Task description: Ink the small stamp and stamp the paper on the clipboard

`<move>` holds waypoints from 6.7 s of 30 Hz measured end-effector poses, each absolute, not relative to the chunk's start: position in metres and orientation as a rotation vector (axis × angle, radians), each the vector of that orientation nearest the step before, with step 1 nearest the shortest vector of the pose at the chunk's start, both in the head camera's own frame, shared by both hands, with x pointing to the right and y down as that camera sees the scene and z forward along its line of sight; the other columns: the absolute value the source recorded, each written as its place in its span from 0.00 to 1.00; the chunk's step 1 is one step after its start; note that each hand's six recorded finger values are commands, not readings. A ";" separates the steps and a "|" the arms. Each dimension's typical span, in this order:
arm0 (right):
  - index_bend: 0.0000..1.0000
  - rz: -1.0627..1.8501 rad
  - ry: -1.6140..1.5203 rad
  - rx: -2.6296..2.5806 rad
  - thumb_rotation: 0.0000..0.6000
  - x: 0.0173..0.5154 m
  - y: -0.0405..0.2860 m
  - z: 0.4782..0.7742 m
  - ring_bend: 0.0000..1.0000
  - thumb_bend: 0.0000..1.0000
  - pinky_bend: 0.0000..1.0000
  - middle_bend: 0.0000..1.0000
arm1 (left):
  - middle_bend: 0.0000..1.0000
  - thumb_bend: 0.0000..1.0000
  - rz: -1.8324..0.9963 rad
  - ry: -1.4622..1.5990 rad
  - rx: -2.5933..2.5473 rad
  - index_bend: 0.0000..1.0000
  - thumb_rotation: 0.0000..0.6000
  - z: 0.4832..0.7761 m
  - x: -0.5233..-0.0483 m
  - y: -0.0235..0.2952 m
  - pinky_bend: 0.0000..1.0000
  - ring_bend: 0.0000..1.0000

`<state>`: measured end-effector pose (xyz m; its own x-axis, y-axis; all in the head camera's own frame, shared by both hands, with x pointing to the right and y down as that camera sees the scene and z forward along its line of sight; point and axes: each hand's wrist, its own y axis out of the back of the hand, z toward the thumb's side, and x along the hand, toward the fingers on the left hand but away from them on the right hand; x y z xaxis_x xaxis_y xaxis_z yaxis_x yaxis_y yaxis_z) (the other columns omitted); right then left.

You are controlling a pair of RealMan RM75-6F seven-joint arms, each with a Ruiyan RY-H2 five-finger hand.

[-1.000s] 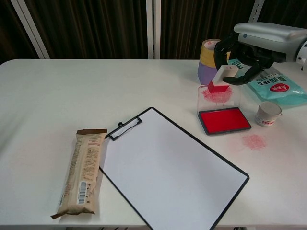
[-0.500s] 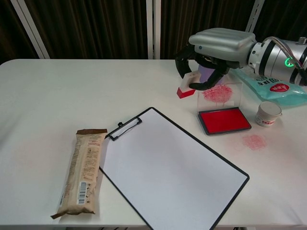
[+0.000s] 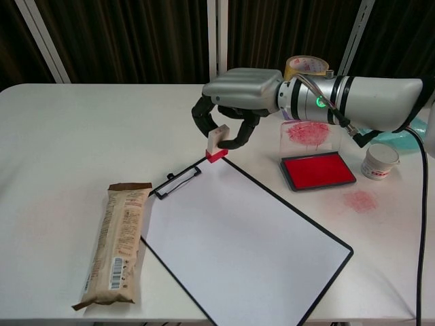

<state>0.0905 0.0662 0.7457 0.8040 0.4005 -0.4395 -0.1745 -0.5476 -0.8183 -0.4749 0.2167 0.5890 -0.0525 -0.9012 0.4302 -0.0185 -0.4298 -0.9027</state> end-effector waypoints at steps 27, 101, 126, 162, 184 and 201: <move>1.00 0.857 -0.095 -2.065 1.00 0.071 0.060 0.779 0.83 0.49 0.94 0.86 | 0.11 0.00 -1.605 1.032 -1.497 0.07 1.00 0.591 -0.489 0.215 0.18 0.10; 1.00 0.793 -0.160 -2.062 1.00 0.056 0.055 0.770 0.83 0.50 0.94 0.88 | 0.11 0.00 -1.614 1.074 -1.485 0.07 1.00 0.583 -0.502 0.220 0.18 0.10; 1.00 0.941 -0.241 -1.994 1.00 0.212 0.079 0.688 0.83 0.51 0.94 0.89 | 0.11 0.00 -1.579 1.055 -1.522 0.07 1.00 0.586 -0.482 0.224 0.18 0.10; 0.99 1.239 -0.245 -1.998 1.00 0.308 0.159 0.748 0.83 0.48 0.94 0.84 | 0.11 0.00 -1.575 1.026 -1.553 0.07 1.00 0.595 -0.475 0.227 0.18 0.10; 0.69 1.224 -0.234 -2.009 1.00 0.310 0.162 0.748 0.69 0.41 0.91 0.55 | 0.11 0.00 -1.581 1.023 -1.560 0.07 1.00 0.597 -0.474 0.228 0.18 0.10; 0.41 1.235 -0.218 -2.001 1.00 0.312 0.163 0.747 0.63 0.37 0.85 0.31 | 0.11 0.00 -1.584 1.023 -1.561 0.07 1.00 0.598 -0.474 0.228 0.18 0.10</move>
<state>0.3118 0.1629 0.7470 0.5174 0.5016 -0.6933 -0.2340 -0.6963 -0.6785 -0.4742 0.2277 0.5975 -0.0496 -0.8849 0.4631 -0.0579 -0.4603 -0.8859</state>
